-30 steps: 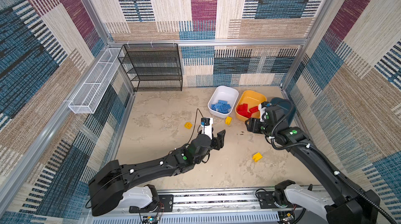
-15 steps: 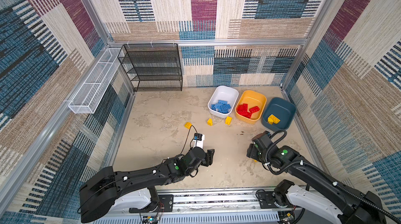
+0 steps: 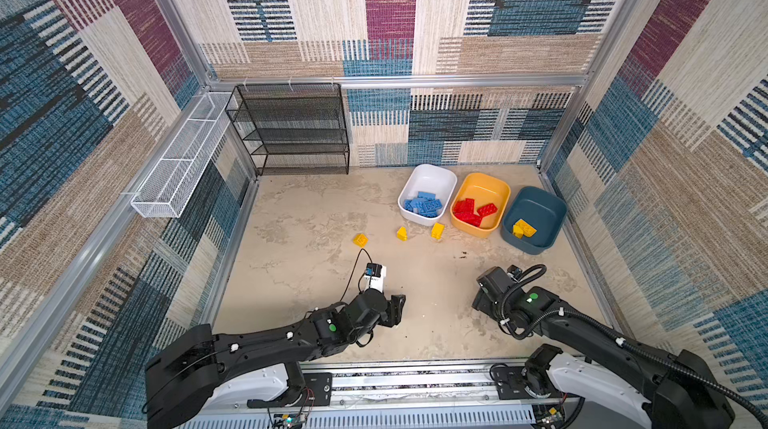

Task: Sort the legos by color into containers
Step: 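Close the right gripper on the tall yellow 2x2 brick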

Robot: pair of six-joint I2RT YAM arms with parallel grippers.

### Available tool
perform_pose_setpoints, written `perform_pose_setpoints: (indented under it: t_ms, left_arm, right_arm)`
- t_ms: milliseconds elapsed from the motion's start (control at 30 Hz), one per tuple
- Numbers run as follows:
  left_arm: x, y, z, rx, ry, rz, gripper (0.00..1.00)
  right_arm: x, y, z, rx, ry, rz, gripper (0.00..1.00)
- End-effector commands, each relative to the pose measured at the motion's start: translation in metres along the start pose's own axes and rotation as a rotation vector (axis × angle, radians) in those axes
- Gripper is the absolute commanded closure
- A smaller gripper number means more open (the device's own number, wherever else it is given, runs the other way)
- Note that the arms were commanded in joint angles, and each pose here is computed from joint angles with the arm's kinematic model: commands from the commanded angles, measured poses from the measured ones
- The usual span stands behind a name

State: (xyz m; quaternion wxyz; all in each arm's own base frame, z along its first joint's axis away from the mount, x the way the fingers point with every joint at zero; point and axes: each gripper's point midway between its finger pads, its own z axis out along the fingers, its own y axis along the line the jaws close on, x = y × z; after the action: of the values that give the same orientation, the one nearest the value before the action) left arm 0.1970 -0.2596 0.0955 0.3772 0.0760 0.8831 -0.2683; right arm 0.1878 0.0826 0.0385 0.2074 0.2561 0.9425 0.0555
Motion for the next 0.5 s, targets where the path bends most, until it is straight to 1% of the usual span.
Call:
perform_pose_setpoints:
  t_ms: [0, 133, 233, 333, 467]
  left_arm:
    - [0.000, 0.005, -0.001, -0.013, -0.011, -0.008, 0.30]
    - [-0.002, 0.006, -0.003, -0.020, -0.015, 0.006, 0.30]
    - [-0.001, 0.009, -0.003, -0.030, -0.020, 0.005, 0.30]
    - [0.000, 0.011, -0.003, -0.035, -0.023, 0.003, 0.30]
    - [-0.002, 0.012, -0.004, -0.043, -0.032, 0.011, 0.30]
  right_arm:
    - [-0.017, 0.014, 0.001, -0.037, -0.074, -0.003, 0.24]
    - [-0.025, 0.014, 0.010, -0.020, -0.082, -0.021, 0.25]
    - [-0.034, 0.016, 0.015, -0.031, -0.087, -0.021, 0.28]
    - [-0.038, 0.021, 0.018, -0.039, -0.081, -0.041, 0.35]
    - [-0.033, 0.024, 0.027, -0.019, -0.035, -0.091, 0.46]
